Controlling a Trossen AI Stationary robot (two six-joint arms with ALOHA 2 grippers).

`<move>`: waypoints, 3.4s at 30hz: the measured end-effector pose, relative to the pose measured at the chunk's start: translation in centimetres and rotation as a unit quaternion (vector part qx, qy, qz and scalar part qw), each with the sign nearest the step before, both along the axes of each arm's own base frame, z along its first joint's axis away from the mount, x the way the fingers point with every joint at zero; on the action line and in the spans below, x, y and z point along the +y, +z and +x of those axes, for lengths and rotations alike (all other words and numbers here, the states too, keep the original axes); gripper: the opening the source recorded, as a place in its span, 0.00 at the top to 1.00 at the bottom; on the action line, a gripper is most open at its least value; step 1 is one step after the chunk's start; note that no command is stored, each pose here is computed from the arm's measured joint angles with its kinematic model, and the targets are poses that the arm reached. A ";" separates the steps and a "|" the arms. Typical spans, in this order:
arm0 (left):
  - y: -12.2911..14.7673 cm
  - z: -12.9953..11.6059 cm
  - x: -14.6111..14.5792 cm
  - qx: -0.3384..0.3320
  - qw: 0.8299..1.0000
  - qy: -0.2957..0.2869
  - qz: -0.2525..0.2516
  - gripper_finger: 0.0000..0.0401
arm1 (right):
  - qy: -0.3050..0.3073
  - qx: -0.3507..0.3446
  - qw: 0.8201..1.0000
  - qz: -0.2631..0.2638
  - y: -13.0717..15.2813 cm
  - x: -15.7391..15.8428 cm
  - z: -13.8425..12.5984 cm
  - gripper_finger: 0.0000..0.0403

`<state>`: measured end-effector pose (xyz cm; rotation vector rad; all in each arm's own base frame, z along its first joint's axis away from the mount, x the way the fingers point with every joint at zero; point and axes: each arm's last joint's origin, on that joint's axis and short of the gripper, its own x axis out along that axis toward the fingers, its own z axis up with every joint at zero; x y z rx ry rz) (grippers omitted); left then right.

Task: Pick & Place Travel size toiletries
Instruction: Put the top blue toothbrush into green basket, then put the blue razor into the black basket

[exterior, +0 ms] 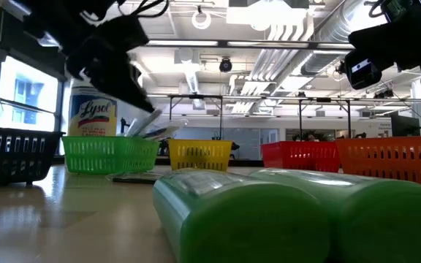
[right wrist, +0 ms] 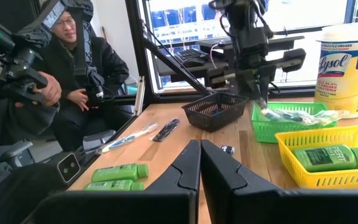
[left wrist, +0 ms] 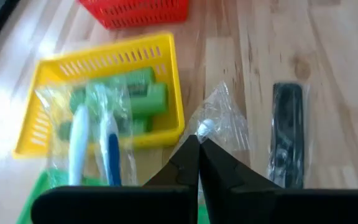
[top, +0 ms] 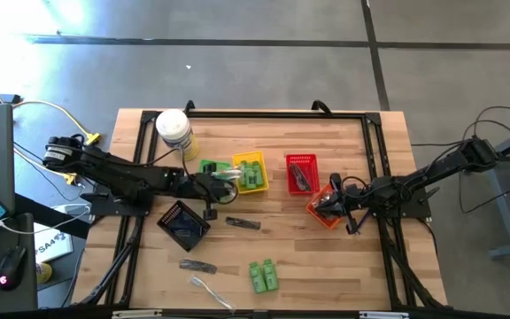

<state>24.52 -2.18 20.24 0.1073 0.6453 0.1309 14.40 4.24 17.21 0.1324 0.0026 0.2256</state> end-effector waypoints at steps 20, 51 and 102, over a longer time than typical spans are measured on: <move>4.1 0.4 2.8 0.042 0.983 0.174 -0.033 1.00 | 0.001 -0.006 1.000 0.007 0.1 0.0 0.0 0.99; 2.4 0.6 5.6 0.111 0.981 0.139 -0.083 0.80 | 0.015 -0.018 1.000 0.019 0.4 0.1 0.0 0.99; -0.9 -14.7 0.8 -0.240 0.954 -0.172 -0.044 1.00 | 0.004 -0.006 1.000 0.009 0.1 0.0 0.0 0.99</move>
